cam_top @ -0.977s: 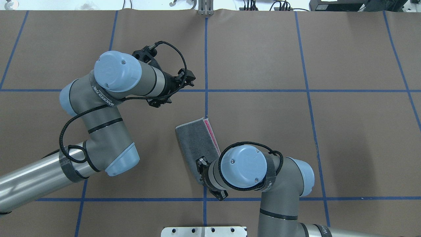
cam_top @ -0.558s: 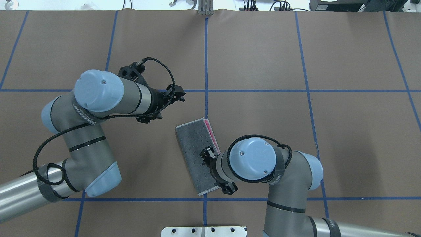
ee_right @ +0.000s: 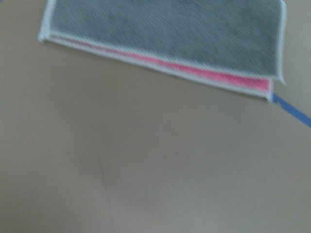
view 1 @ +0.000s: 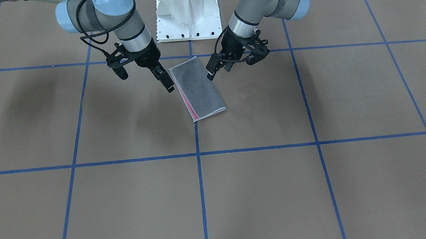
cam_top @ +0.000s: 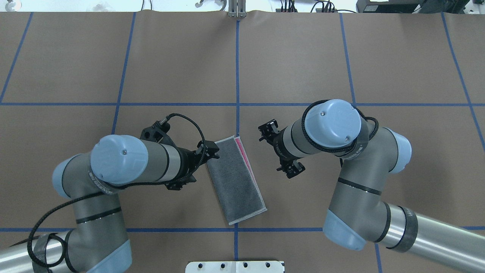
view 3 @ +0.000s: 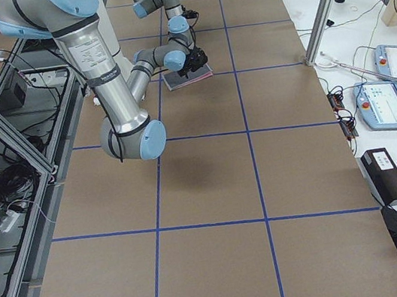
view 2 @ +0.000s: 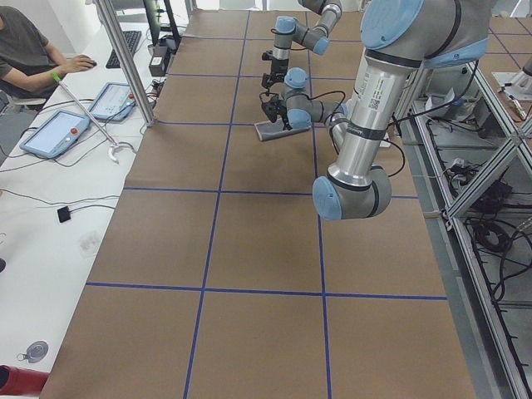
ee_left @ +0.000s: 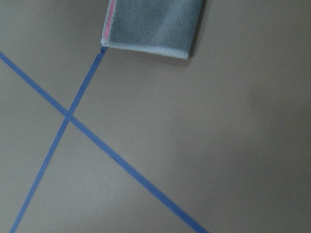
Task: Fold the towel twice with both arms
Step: 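Release the towel with the right gripper while the left gripper moves to its near end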
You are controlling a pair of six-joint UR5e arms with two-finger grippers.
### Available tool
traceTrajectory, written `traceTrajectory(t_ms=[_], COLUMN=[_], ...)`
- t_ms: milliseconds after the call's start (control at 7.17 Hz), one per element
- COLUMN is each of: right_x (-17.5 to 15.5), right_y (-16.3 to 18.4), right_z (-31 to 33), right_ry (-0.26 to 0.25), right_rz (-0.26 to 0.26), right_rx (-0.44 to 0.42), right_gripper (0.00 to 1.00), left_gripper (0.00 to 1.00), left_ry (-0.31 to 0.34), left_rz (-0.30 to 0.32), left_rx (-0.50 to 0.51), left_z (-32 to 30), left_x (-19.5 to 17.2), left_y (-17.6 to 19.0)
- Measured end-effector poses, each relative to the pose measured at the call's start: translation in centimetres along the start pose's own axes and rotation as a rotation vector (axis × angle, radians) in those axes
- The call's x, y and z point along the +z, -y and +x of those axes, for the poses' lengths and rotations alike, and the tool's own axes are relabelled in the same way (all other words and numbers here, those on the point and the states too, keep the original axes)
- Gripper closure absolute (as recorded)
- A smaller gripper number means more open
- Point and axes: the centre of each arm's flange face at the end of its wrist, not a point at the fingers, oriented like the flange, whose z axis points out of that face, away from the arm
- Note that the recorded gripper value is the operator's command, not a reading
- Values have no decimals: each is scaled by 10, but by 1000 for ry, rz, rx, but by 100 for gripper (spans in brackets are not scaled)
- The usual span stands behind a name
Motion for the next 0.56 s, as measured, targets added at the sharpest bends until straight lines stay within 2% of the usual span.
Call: traceTrajectory(t_ms=[279, 419, 558], right_x=[-1, -1, -1], right_y=[37, 48, 55], right_z=[-5, -5, -4], right_ry=[4, 6, 4], right_rz=[52, 72, 83], right_rx=[-126, -161, -173], right_gripper=[0, 0, 0], left_gripper=[0, 1, 9], left_ry=[17, 33, 43], left_rz=[-51, -68, -63], left_rx=[-4, 3, 10], left_z=[-23, -32, -39], left_x=[14, 21, 30], left_y=[-48, -65, -76])
